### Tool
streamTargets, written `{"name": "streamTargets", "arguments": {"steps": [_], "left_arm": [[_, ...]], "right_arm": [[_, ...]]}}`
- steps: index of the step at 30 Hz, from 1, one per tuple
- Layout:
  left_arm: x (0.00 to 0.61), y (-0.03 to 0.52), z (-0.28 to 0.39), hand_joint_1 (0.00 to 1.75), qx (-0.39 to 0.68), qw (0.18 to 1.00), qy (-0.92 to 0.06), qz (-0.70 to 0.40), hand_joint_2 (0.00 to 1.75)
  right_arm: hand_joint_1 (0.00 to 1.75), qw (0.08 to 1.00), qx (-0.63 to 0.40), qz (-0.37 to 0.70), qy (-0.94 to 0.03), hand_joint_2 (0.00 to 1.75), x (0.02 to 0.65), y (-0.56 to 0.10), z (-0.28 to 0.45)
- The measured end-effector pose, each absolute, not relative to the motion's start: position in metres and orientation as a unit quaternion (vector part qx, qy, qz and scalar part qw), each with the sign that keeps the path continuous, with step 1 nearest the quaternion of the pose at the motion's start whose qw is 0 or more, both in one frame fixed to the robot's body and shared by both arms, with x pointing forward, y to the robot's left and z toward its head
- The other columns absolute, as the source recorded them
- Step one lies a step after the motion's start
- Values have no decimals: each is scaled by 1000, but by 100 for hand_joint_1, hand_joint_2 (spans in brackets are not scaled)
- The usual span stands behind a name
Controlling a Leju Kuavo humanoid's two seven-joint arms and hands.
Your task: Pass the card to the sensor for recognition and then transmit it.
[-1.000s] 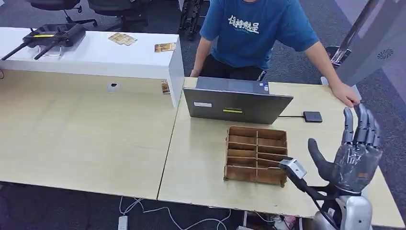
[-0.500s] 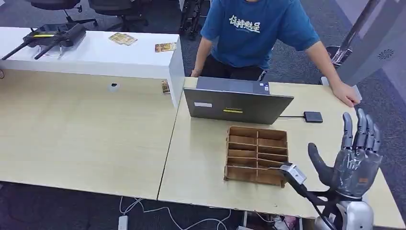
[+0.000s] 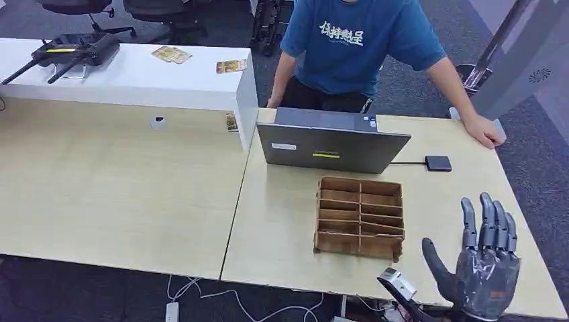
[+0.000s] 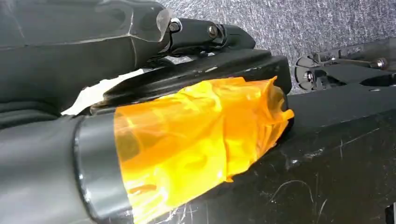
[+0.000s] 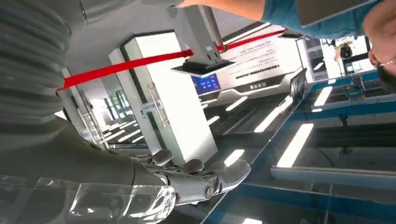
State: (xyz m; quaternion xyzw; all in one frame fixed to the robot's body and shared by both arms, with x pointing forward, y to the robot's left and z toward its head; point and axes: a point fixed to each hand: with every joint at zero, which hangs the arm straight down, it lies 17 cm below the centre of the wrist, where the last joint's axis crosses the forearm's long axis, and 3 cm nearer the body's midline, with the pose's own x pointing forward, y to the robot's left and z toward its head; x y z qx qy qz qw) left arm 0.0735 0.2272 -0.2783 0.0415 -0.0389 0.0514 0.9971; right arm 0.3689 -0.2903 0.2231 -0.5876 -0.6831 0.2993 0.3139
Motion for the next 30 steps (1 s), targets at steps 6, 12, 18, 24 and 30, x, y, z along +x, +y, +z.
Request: {"name": "streamTargets", "arguments": {"steps": [6, 12, 18, 24, 30], "left_arm": [[73, 227, -278, 0, 42, 997, -39, 52, 0], [73, 227, -278, 0, 42, 997, -40, 54, 0], [72, 227, -278, 0, 42, 997, -40, 56, 0], [72, 227, -279, 0, 42, 997, -40, 58, 0], [72, 227, -278, 0, 42, 997, -41, 58, 0]], "right_arm": [[0, 325, -586, 303, -678, 175, 360, -291, 216], [0, 348, -580, 322, -663, 175, 354, -296, 199], [0, 369, -571, 333, -653, 175, 353, -298, 186], [0, 396, -551, 349, -647, 175, 350, -292, 167], [0, 414, -522, 363, -651, 175, 348, -272, 150]]}}
